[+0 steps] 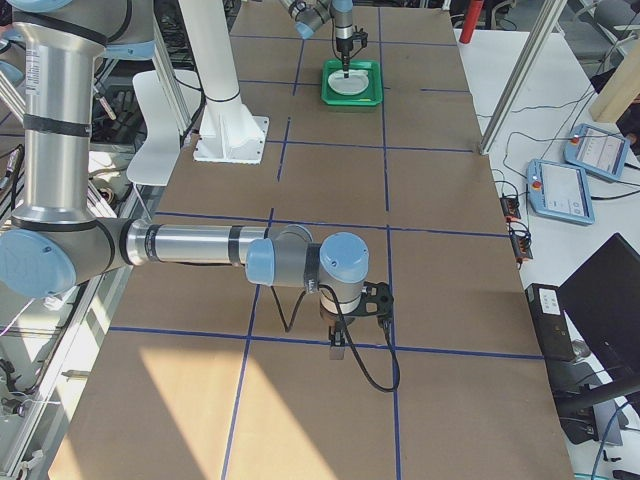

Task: Place fork
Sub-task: 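Carry the fork with the left gripper off the plate to the tray edge, then lower the fork onto the tray beside the plate and open the left gripper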

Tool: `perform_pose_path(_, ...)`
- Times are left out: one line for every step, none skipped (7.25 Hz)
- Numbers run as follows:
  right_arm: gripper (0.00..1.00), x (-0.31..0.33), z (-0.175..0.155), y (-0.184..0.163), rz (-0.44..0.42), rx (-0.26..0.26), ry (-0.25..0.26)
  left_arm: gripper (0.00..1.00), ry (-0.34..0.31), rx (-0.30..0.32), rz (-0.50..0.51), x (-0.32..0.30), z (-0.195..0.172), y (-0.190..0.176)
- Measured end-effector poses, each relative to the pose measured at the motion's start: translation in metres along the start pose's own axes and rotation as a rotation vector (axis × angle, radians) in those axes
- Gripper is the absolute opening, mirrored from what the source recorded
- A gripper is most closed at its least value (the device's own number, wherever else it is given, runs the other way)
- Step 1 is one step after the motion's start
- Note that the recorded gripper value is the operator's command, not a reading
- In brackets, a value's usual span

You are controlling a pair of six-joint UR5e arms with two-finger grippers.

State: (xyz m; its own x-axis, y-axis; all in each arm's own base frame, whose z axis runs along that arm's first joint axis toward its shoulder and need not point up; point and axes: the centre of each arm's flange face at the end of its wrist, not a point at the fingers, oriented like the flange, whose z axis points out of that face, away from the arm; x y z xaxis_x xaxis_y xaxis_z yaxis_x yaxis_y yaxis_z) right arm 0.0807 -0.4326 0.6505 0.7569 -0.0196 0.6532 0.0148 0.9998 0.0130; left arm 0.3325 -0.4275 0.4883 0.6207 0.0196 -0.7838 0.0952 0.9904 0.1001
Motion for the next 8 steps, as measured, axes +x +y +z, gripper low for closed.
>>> perform_pose_path(1.0, 0.0, 0.0, 0.0, 0.0, 0.0, 0.0, 0.0, -0.004, 0.009, 0.001, -0.007, -0.006, -0.002)
perform_pose_path(1.0, 0.0, 0.0, 0.0, 0.0, 0.0, 0.0, 0.0, -0.018, 0.016, 0.006, -0.021, -0.011, -0.003)
perform_pose_path(1.0, 0.0, 0.0, 0.0, 0.0, 0.0, 0.0, 0.0, -0.041, 0.017, 0.025, -0.042, -0.013, -0.001)
perform_pose_path(1.0, 0.0, 0.0, 0.0, 0.0, 0.0, 0.0, 0.16, -0.063, 0.013, 0.043, -0.061, -0.014, 0.001)
perform_pose_path(1.0, 0.0, 0.0, 0.0, 0.0, 0.0, 0.0, 0.99, -0.073, 0.008, 0.05, -0.069, -0.013, 0.002)
perform_pose_path(1.0, 0.0, 0.0, 0.0, 0.0, 0.0, 0.0, 1.0, -0.072, -0.003, 0.053, -0.071, -0.012, 0.003)
perform_pose_path(1.0, 0.0, 0.0, 0.0, 0.0, 0.0, 0.0, 1.0, -0.062, -0.013, 0.052, -0.069, -0.013, 0.003)
perform_pose_path(1.0, 0.0, 0.0, 0.0, 0.0, 0.0, 0.0, 1.0, -0.054, -0.018, 0.044, -0.07, -0.016, 0.003)
